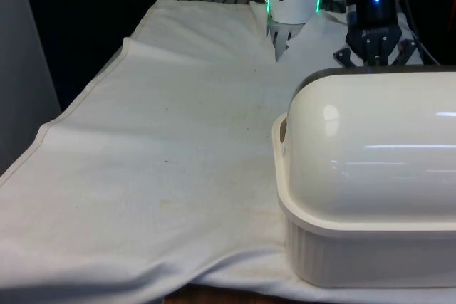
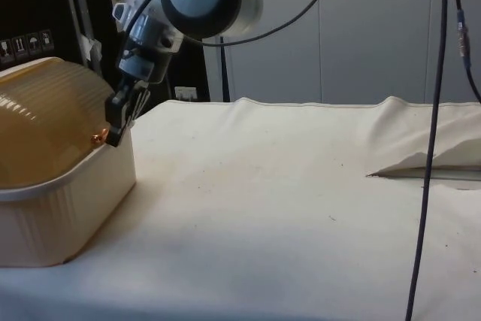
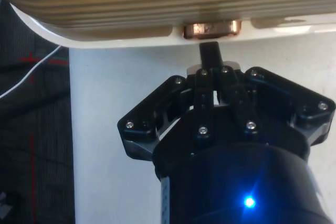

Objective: Open the lid, then close it.

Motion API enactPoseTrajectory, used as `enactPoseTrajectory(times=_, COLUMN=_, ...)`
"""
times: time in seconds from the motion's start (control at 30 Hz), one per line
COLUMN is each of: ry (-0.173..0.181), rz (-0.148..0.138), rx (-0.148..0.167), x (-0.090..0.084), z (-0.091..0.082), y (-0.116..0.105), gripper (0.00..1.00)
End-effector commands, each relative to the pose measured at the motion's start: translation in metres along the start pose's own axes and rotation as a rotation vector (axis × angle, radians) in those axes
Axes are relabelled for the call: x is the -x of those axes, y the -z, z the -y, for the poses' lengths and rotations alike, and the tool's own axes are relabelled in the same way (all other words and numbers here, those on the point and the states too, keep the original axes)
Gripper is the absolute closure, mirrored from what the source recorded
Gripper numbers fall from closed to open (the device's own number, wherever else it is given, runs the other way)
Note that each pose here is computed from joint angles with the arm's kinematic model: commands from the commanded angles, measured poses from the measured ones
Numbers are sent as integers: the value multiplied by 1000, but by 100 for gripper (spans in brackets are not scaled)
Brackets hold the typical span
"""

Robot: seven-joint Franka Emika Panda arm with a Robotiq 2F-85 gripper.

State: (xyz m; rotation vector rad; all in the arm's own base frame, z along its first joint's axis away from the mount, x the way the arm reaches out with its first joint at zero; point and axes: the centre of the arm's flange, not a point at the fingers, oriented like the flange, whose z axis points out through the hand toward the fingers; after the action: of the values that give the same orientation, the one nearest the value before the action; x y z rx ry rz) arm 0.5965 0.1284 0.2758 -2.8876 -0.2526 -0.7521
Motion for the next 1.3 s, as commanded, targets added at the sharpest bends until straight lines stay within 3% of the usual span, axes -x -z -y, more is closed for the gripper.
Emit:
enactPoseTrajectory(times=0.0, ry=0, rz=0, rx=0, x=1, z=0, y=0, gripper=100)
enactPoseTrajectory(times=0.03, ry=-3, rz=-10, rx=-3, x=1, z=3, y=2, gripper=100)
enactPoseTrajectory(times=0.3, ry=5, rz=0, rx=-5, x=1, z=4, y=0, gripper=100)
enactPoseTrajectory(times=0.43, ry=3, rz=-13, rx=-8, x=-1, z=8, y=1, gripper=100)
enactPoseTrajectory(times=0.6, ry=8, rz=-3, rx=-9, x=-1, z=8, y=0, gripper=100)
enactPoseTrajectory(times=1.27, ry=10, rz=-35, rx=-19, x=-20, z=15, y=0, gripper=100)
